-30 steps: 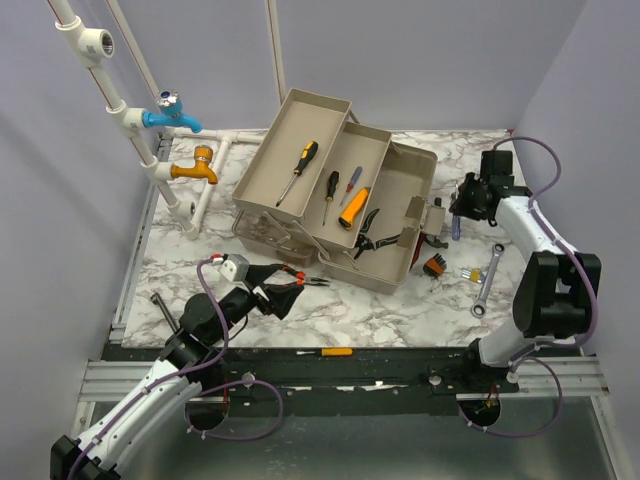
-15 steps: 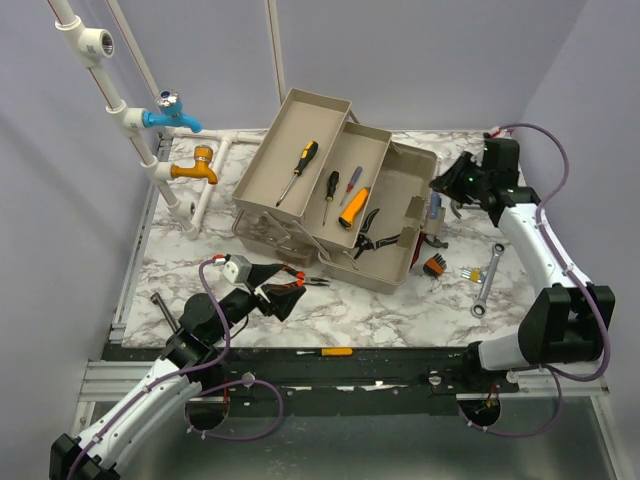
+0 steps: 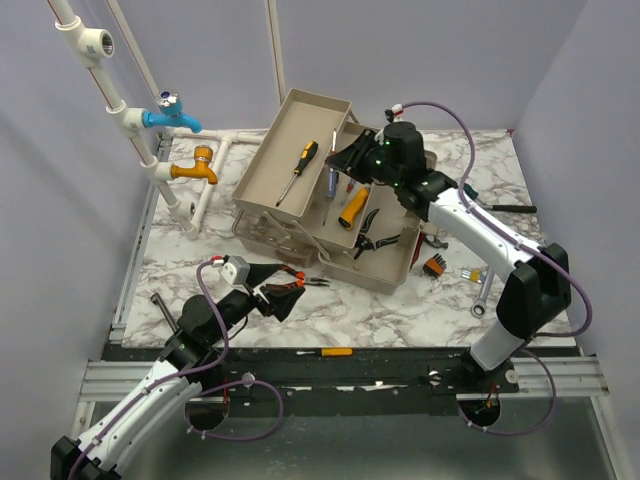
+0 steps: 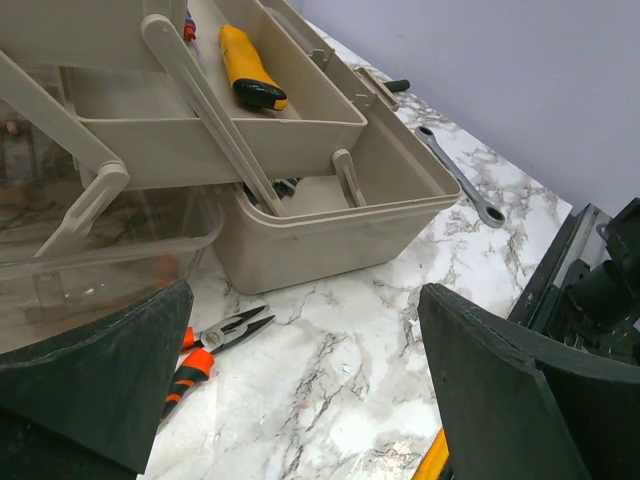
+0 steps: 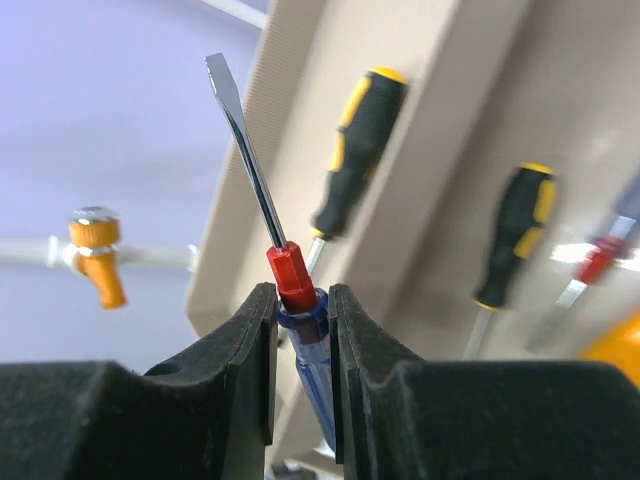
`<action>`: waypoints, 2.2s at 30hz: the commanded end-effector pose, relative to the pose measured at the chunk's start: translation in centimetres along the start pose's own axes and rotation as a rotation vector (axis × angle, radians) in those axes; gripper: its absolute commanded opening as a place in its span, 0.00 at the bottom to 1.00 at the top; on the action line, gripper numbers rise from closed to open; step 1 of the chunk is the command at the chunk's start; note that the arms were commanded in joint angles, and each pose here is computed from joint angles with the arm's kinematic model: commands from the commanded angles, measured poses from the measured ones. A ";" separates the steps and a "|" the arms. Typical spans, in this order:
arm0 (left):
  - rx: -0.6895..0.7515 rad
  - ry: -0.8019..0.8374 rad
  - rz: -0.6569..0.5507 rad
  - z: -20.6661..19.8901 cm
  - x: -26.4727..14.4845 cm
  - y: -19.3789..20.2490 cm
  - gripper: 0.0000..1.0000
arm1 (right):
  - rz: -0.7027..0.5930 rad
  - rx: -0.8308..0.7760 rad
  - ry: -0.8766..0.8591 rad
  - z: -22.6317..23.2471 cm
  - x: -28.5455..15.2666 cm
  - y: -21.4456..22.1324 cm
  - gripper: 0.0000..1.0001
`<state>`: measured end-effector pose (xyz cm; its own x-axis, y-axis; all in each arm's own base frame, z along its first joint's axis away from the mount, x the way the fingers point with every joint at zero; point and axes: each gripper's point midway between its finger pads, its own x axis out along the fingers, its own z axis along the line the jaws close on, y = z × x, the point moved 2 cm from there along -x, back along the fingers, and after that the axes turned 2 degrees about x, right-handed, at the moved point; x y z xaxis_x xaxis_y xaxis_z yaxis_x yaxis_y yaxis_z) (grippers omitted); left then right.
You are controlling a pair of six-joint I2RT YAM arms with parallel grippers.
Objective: Pack the tool kit
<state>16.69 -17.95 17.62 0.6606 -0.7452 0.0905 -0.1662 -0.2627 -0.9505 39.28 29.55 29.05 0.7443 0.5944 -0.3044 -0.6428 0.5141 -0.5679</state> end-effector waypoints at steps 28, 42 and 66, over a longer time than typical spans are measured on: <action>0.020 0.003 -0.017 0.0 -0.1 -0.2 0.99 | -0.154 0.072 -0.118 8.4 9.5 2.4 0.67; 0.022 0.003 -0.012 0.1 0.0 -0.1 0.99 | -0.300 -0.180 -0.115 9.1 2.4 -1.3 0.69; 0.024 0.008 -0.007 0.0 0.0 0.0 0.99 | -0.520 -0.326 0.704 -13.0 -18.4 -9.0 0.77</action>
<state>16.70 -17.88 17.53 0.6614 -0.7449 0.0875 -0.1586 -0.2530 -0.9544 35.54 11.53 32.70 0.9783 -0.0876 -0.1880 -0.1394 0.3932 -0.9088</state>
